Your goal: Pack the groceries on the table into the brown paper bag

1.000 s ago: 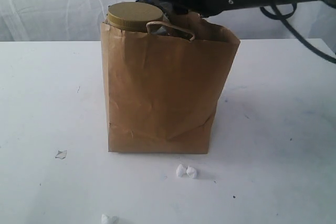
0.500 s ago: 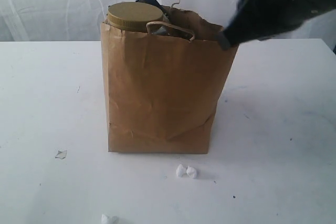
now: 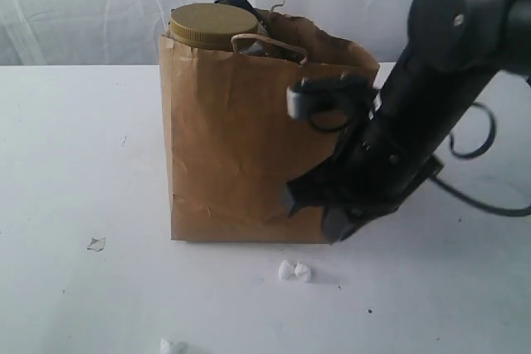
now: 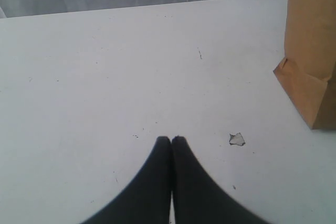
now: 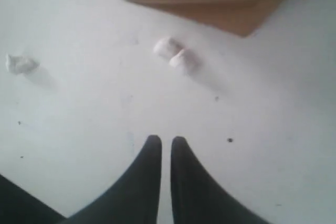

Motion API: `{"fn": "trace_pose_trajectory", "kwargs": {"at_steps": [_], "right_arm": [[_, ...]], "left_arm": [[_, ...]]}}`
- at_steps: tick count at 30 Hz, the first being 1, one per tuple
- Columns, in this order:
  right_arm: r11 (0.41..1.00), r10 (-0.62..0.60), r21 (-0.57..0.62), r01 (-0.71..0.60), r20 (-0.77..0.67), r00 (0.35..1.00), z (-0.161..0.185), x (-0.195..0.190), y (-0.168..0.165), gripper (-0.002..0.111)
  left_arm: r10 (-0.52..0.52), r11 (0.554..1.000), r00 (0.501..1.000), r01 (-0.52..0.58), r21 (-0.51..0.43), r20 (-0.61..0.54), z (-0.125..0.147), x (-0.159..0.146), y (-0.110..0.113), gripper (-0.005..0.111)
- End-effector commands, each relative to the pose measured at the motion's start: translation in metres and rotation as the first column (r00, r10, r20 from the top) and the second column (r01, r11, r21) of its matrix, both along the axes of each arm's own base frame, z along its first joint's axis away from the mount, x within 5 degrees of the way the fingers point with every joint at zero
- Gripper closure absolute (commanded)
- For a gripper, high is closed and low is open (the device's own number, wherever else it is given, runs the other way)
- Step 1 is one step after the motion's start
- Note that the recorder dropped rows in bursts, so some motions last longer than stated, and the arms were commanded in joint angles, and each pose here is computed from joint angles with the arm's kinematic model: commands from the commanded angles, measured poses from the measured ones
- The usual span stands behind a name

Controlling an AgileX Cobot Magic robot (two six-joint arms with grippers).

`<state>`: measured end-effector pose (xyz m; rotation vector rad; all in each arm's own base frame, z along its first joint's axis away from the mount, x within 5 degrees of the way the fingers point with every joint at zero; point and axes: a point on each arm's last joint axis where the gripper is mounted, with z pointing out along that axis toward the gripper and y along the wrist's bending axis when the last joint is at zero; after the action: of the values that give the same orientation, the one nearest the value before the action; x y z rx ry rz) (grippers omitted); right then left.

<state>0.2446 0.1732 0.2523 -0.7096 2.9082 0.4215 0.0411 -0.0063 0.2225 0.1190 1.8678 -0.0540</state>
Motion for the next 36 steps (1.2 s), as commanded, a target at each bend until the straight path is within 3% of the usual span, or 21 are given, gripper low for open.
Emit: {"fn": "trace_pose_trajectory", "kwargs": {"at_steps": [1,7,13,20,27,36], "right_arm": [[0.997,0.079,0.000,-0.080,-0.146,0.986,-0.043,-0.004,0.019,0.101],[0.987,0.147,-0.035,-0.157,-0.196,0.969,-0.074,-0.004,0.033,0.088],[0.990,0.141,-0.006,-0.142,-0.062,0.988,-0.082,0.010,0.040,0.070],[0.992,0.130,-0.012,-0.129,0.093,0.987,-0.084,0.025,0.042,0.070],[0.977,0.191,-0.123,-0.175,0.129,0.973,-0.087,0.029,0.034,0.070],[0.973,0.192,-0.141,-0.181,0.071,0.979,-0.102,0.028,0.035,0.070]], "left_arm": [[-0.009,1.000,1.000,0.009,-0.012,0.009,0.000,-0.001,-0.001,0.107],[-0.009,1.000,1.000,0.009,-0.012,0.009,0.000,-0.001,-0.001,0.107],[-0.009,1.000,1.000,0.009,-0.012,0.009,0.000,-0.001,-0.001,0.107],[-0.009,1.000,1.000,0.009,-0.012,0.009,0.000,-0.001,-0.001,0.107],[-0.009,1.000,1.000,0.009,-0.012,0.009,0.000,-0.001,-0.001,0.107],[-0.009,1.000,1.000,0.009,-0.012,0.009,0.000,-0.001,-0.001,0.107]]}}
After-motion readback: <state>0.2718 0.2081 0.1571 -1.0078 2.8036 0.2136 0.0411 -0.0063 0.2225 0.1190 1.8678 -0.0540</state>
